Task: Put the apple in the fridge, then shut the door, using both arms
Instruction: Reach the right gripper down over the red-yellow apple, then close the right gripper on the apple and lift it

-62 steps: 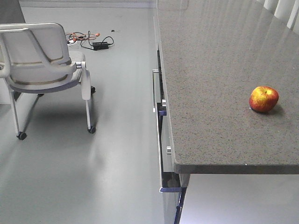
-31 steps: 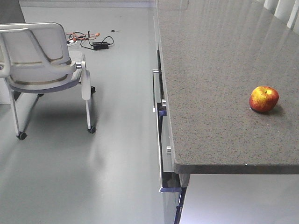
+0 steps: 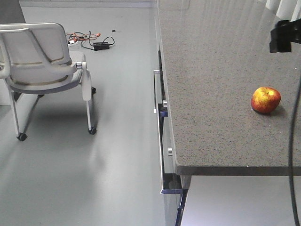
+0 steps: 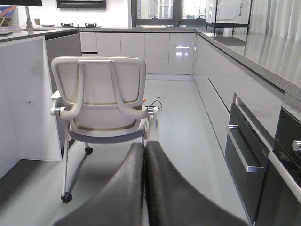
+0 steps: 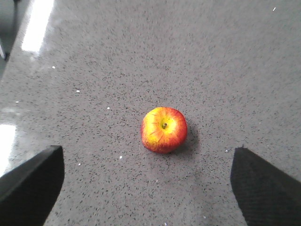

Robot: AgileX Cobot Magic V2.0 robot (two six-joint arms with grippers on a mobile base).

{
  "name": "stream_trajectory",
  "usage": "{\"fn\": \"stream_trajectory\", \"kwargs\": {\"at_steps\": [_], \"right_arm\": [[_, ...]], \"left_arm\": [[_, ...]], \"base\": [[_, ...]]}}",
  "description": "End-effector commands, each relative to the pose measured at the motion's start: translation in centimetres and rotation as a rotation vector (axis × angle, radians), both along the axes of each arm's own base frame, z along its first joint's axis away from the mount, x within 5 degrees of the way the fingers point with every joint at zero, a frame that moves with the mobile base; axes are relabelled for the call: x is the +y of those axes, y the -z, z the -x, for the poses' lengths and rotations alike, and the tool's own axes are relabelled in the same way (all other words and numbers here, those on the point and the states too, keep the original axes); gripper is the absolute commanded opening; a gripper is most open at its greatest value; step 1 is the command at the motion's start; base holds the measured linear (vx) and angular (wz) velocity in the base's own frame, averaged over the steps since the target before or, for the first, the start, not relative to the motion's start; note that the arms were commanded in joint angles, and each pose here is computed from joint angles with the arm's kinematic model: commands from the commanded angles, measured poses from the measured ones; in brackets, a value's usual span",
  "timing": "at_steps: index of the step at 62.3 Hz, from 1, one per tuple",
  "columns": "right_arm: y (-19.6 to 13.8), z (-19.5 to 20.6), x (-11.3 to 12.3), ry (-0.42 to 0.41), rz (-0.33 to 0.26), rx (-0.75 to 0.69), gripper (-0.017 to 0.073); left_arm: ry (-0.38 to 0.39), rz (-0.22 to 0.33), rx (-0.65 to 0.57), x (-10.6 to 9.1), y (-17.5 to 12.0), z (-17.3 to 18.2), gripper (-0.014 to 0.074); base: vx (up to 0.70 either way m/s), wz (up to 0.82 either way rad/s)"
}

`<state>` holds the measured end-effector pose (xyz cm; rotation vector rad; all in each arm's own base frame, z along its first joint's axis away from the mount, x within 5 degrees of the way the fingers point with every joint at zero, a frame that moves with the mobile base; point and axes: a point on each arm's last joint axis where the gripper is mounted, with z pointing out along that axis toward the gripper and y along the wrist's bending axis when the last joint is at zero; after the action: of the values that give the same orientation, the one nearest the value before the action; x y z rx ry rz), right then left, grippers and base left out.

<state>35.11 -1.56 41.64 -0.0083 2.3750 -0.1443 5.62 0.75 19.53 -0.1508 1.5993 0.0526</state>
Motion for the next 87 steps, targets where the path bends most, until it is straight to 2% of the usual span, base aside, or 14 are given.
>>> {"fn": "stream_trajectory", "kwargs": {"at_steps": [1, 9, 17, 27, 67, 79, 87], "right_arm": [[-1.3, -1.8, -1.6, 0.040, -0.017, -0.036, 0.0678], [0.5, -4.2, -3.7, 0.043, -0.116, 0.004, 0.0673], [2.8, -5.9, -5.8, 0.053, -0.171, 0.024, 0.0668], [5.1, -7.6, -6.5, 0.005, -0.171, 0.044, 0.0664], [14.7, -12.5, -7.4, 0.012, -0.204, 0.156, 0.0645], [15.3, -12.6, -7.4, 0.012, -0.202, 0.173, 0.0622], [15.4, -12.5, -7.5, 0.010, -0.194, 0.197, 0.0542]], "left_arm": [[0.006, 0.003, -0.068, -0.1, 0.2, 0.0, -0.0006], [0.006, 0.003, -0.068, -0.1, 0.2, 0.0, -0.0006], [0.006, 0.003, -0.068, -0.1, 0.2, 0.0, -0.0006], [0.006, 0.003, -0.068, -0.1, 0.2, 0.0, -0.0006], [0.006, 0.003, -0.068, -0.1, 0.2, 0.0, -0.0006], [0.006, 0.003, -0.068, -0.1, 0.2, 0.0, -0.0006], [0.006, 0.003, -0.068, -0.1, 0.2, 0.0, -0.0006]], "base": [[0.00, 0.00], [0.00, 0.00], [0.00, 0.00], [0.00, 0.00], [0.00, 0.00], [0.00, 0.00], [0.00, 0.00]]}}
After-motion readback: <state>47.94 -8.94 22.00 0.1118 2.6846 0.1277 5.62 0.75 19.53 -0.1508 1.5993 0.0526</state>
